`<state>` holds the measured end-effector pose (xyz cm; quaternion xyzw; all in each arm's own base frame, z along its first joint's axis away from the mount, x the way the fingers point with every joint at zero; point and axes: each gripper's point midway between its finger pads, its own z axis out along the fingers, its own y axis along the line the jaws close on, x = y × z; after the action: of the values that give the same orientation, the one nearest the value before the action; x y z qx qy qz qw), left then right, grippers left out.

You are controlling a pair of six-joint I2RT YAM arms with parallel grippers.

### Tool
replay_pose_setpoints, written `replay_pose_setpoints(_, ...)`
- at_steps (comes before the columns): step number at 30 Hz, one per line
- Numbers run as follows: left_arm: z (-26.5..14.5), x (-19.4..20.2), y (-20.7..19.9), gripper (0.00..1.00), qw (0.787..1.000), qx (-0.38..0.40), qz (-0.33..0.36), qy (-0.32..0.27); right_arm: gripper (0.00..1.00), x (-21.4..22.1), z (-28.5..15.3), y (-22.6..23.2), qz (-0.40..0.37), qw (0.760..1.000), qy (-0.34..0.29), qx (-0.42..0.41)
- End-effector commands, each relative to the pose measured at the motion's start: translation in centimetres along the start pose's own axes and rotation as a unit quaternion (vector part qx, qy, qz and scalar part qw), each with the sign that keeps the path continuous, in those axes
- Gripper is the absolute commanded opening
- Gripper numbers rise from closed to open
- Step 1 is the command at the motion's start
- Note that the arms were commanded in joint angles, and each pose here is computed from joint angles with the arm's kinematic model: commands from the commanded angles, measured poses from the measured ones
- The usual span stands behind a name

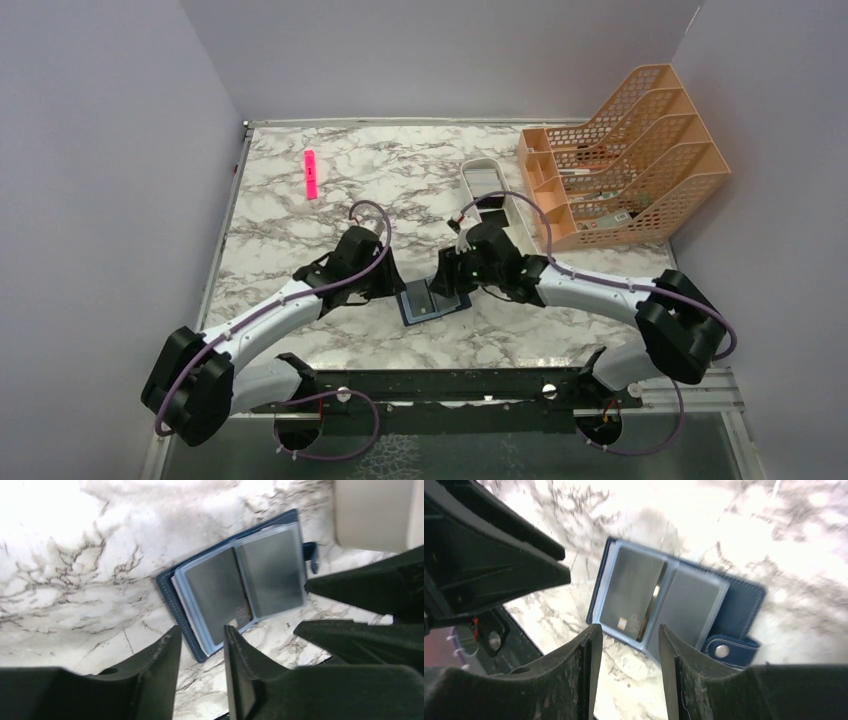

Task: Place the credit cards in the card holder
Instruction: Insert the credit card into the card holder, then pick up the credit card from the storage box.

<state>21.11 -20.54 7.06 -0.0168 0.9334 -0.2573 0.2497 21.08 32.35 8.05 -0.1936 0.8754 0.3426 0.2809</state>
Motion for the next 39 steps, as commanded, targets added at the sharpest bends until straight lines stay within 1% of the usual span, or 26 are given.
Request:
replay_pose_setpoints(1, -2.4, -3.0, -2.7, 0.44, 0.997, 0.043, 0.033, -0.051, 0.49, -5.5, -2.5, -1.3, -0.112, 0.989, -0.064, 0.074)
replay_pose_setpoints(3, -3.4, -3.7, -3.3, 0.47, 0.995, 0.055, 0.045, -0.066, 0.49, -7.7, -3.6, -1.5, -0.154, 0.98, -0.086, 0.098)
replay_pose_setpoints(6, -4.7, -4.5, -4.3, 0.53, 0.992, 0.073, 0.062, -0.084, 0.49, -11.3, -5.5, -1.4, -0.218, 0.959, -0.141, 0.115)
replay_pose_setpoints(9, -5.8, -5.2, -5.0, 0.6, 0.989, 0.083, 0.077, -0.098, 0.45, -14.6, -7.3, -2.8, -0.252, 0.941, -0.175, 0.145)
replay_pose_setpoints(11, -6.4, -5.4, -5.6, 0.65, 0.987, 0.095, 0.086, -0.101, 0.45, -15.8, -7.8, -3.9, -0.282, 0.933, -0.174, 0.139)
replay_pose_setpoints(12, -6.6, -5.4, -5.9, 0.67, 0.986, 0.1, 0.09, -0.1, 0.45, -16.0, -7.8, -4.4, -0.309, 0.926, -0.169, 0.136)
replay_pose_setpoints(14, -7.1, -5.6, -6.3, 0.74, 0.985, 0.108, 0.096, -0.099, 0.45, -17.2, -8.4, -6.8, -0.323, 0.914, -0.171, 0.178)
replay_pose_setpoints(16, -7.6, -5.8, -6.6, 0.87, 0.983, 0.111, 0.105, -0.1, 0.45, -18.2, -8.9, -9.5, -0.314, 0.913, -0.163, 0.201)
replay_pose_setpoints(20, -8.0, -6.1, -6.5, 0.99, 0.982, 0.101, 0.122, -0.102, 0.47, -19.5, -9.4, -13.9, -0.325, 0.914, -0.159, 0.185)
replay_pose_setpoints(27, -7.6, -5.7, -5.9, 0.99, 0.982, 0.09, 0.137, -0.09, 0.5, -19.5, -7.5, -19.2, -0.408, 0.888, -0.085, 0.195)
replay_pose_setpoints(33, -8.4, -6.4, -5.3, 0.99, 0.981, 0.072, 0.144, -0.111, 0.53, -19.3, -5.8, -20.6, -0.499, 0.849, -0.049, 0.168)
replay_pose_setpoints(36, -9.0, -6.6, -5.2, 0.99, 0.979, 0.069, 0.144, -0.125, 0.53, -18.8, -4.8, -21.6, -0.528, 0.834, -0.027, 0.158)
replay_pose_setpoints(39, -9.5, -6.9, -4.9, 0.99, 0.978, 0.063, 0.138, -0.141, 0.53, -18.4, -3.9, -21.9, -0.557, 0.818, -0.022, 0.142)
